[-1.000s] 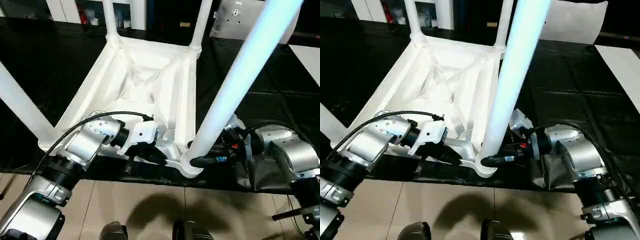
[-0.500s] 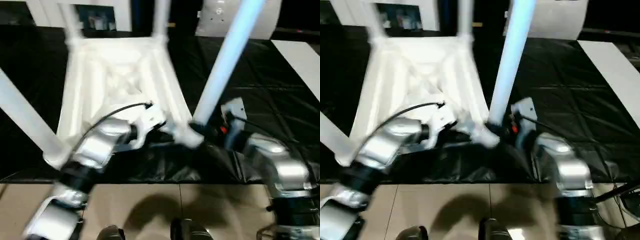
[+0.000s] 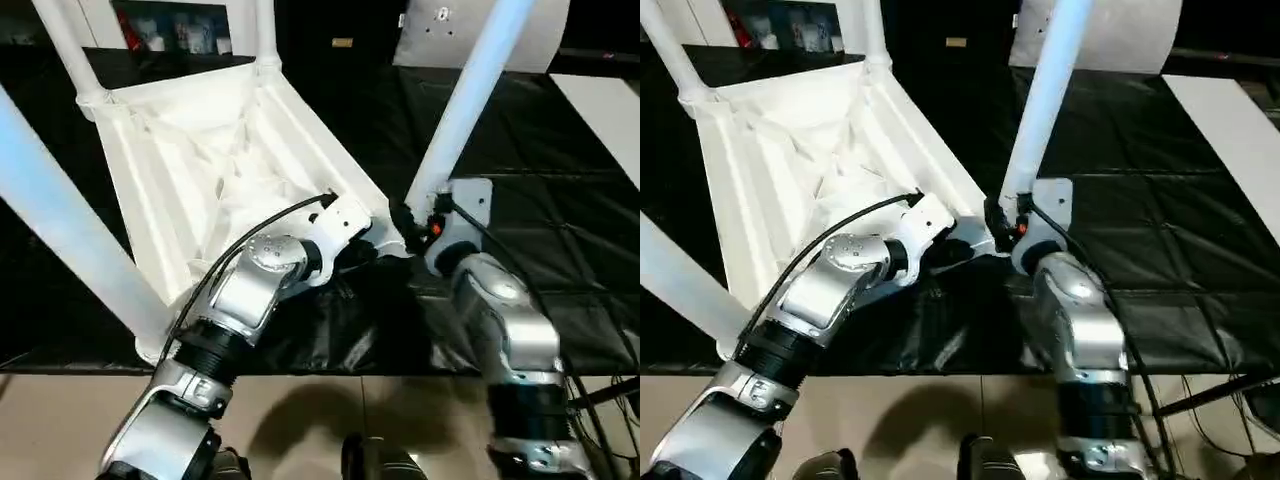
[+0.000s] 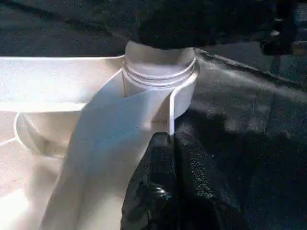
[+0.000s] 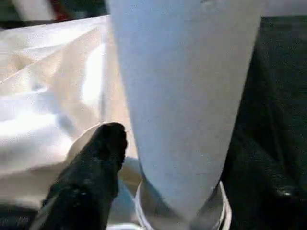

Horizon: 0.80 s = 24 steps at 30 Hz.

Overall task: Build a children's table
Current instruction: Rotate leg to tighten

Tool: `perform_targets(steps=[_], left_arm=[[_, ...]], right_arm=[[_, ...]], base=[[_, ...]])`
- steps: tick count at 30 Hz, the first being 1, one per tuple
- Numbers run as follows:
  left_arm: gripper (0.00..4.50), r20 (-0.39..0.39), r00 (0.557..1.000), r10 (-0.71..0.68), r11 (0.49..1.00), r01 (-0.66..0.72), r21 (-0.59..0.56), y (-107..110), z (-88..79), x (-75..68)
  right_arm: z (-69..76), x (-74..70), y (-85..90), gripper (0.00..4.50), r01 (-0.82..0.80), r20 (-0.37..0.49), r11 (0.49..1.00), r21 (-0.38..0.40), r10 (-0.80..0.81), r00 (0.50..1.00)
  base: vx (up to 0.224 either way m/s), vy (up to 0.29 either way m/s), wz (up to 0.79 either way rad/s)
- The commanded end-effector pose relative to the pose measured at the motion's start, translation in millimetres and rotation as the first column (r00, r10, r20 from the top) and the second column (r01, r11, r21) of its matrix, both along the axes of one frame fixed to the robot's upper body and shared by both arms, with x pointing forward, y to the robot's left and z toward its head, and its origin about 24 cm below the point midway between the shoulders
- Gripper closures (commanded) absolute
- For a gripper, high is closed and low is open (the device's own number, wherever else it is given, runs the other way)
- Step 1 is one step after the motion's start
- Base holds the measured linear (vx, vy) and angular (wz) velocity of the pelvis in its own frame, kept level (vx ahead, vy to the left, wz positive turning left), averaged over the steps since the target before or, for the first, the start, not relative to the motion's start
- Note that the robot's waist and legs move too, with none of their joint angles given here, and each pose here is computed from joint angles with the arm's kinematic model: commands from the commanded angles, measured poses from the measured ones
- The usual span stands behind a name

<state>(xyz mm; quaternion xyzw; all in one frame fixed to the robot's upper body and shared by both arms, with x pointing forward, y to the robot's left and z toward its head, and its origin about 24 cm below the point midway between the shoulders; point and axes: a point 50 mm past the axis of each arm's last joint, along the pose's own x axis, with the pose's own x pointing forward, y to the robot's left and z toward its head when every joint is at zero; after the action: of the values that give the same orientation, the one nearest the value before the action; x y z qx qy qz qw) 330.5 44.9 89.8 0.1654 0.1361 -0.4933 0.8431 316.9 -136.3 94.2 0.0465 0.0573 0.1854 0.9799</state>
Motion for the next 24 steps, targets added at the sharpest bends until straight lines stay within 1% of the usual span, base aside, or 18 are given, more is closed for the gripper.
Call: perform_targets(steps=[1,2,3,4,5,7,8,10,11,13,15,16,18,20,21,22,23,24], left_arm=[[4.5,0.011,0.995,-0.096,0.995,0.096,-0.011,-4,1.6,-6.8],[4.5,0.011,0.995,-0.096,0.995,0.096,-0.011,-4,1.6,-6.8],[4.5,0.01,0.994,-0.113,0.994,0.113,0.001,3,0.6,-7.0],[4.5,0.001,0.989,-0.146,0.989,0.146,0.021,11,-1.9,-8.0],[4.5,0.001,0.989,-0.146,0.989,0.146,0.021,11,-1.9,-8.0],[4.5,0.0,0.987,-0.162,0.986,0.162,0.031,14,-2.9,-8.6],[4.5,-0.003,0.983,-0.182,0.983,0.182,0.038,17,-3.9,-9.3],[4.5,-0.012,0.963,-0.268,0.962,0.269,0.05,26,-5.2,-12.4],[4.5,-0.023,0.947,-0.321,0.945,0.322,0.057,31,-5.7,-14.2],[4.5,-0.033,0.935,-0.353,0.933,0.355,0.059,34,-6.0,-15.4],[4.5,-0.056,0.9,-0.433,0.897,0.436,0.074,41,-6.0,-18.9],[4.5,-0.056,0.9,-0.433,0.897,0.436,0.074,41,-6.0,-18.9],[4.5,-0.069,0.879,-0.472,0.875,0.476,0.09,44,-6.1,-20.8],[4.5,-0.085,0.851,-0.519,0.842,0.526,0.123,49,-6.5,-23.3],[4.5,-0.1,0.822,-0.561,0.809,0.57,0.144,52,-5.7,-25.7],[4.5,-0.1,0.822,-0.561,0.809,0.57,0.144,52,-5.7,-25.7],[4.5,-0.112,0.798,-0.593,0.782,0.603,0.159,54,-4.9,-27.6],[4.5,-0.121,0.774,-0.621,0.756,0.632,0.169,56,-4.0,-29.1]], right_arm=[[-2.6,-9.4,7.8,1.2,-0.195,0.004,0.981,0.012,0.195,0.981],[-2.6,-9.4,7.8,1.2,-0.195,0.004,0.981,0.012,0.195,0.981],[-1.6,-11.4,-1.5,1.0,-0.236,0.01,0.972,-0.003,0.236,0.972],[-0.6,-15.9,-11.1,0.95,-0.348,0.016,0.936,-0.058,0.349,0.937],[-0.6,-15.9,-11.1,0.92,-0.348,0.016,0.936,-0.058,0.349,0.937],[-0.4,-17.0,-16.0,0.58,-0.381,0.012,0.921,-0.078,0.383,0.924],[0.6,-17.7,-22.5,0.52,-0.416,0.007,0.905,-0.09,0.418,0.908],[5.3,-20.1,-38.5,0.4,-0.524,-0.015,0.842,-0.127,0.526,0.85],[7.4,-22.0,-45.7,0.26,-0.587,-0.042,0.794,-0.16,0.588,0.808],[8.1,-23.3,-49.9,0.14,-0.623,-0.067,0.761,-0.18,0.622,0.78],[9.4,-24.7,-56.5,0.02,-0.692,-0.124,0.692,-0.208,0.683,0.72],[9.4,-24.7,-56.5,0.02,-0.692,-0.124,0.692,-0.208,0.683,0.72],[10.4,-25.4,-59.4,0.02,-0.726,-0.148,0.654,-0.212,0.713,0.686],[11.6,-26.5,-62.3,0.02,-0.768,-0.173,0.605,-0.21,0.75,0.638],[12.6,-27.3,-62.4,0.19,-0.806,-0.185,0.56,-0.194,0.786,0.59],[12.6,-27.3,-62.4,0.19,-0.806,-0.185,0.56,-0.194,0.786,0.59],[13.2,-27.8,-61.9,0.19,-0.833,-0.193,0.525,-0.173,0.812,0.551],[13.4,-27.6,-61.3,0.46,-0.856,-0.198,0.494,-0.154,0.833,0.517]], base=[[0.0,0.0,0.0],[0.0,0.0,0.0],[0.0,0.0,0.0],[0.0,0.0,0.0],[0.0,0.0,0.0],[0.0,0.0,0.0],[0.0,0.0,0.0],[0.0,0.0,0.0],[0.0,0.0,0.0],[0.0,0.0,0.0],[0.0,0.0,0.0],[0.0,0.0,0.0],[0.0,0.0,0.0],[0.0,0.0,0.0],[0.0,0.0,0.0],[0.0,0.0,0.0],[0.0,0.0,0.0],[0.0,0.0,0.0]])
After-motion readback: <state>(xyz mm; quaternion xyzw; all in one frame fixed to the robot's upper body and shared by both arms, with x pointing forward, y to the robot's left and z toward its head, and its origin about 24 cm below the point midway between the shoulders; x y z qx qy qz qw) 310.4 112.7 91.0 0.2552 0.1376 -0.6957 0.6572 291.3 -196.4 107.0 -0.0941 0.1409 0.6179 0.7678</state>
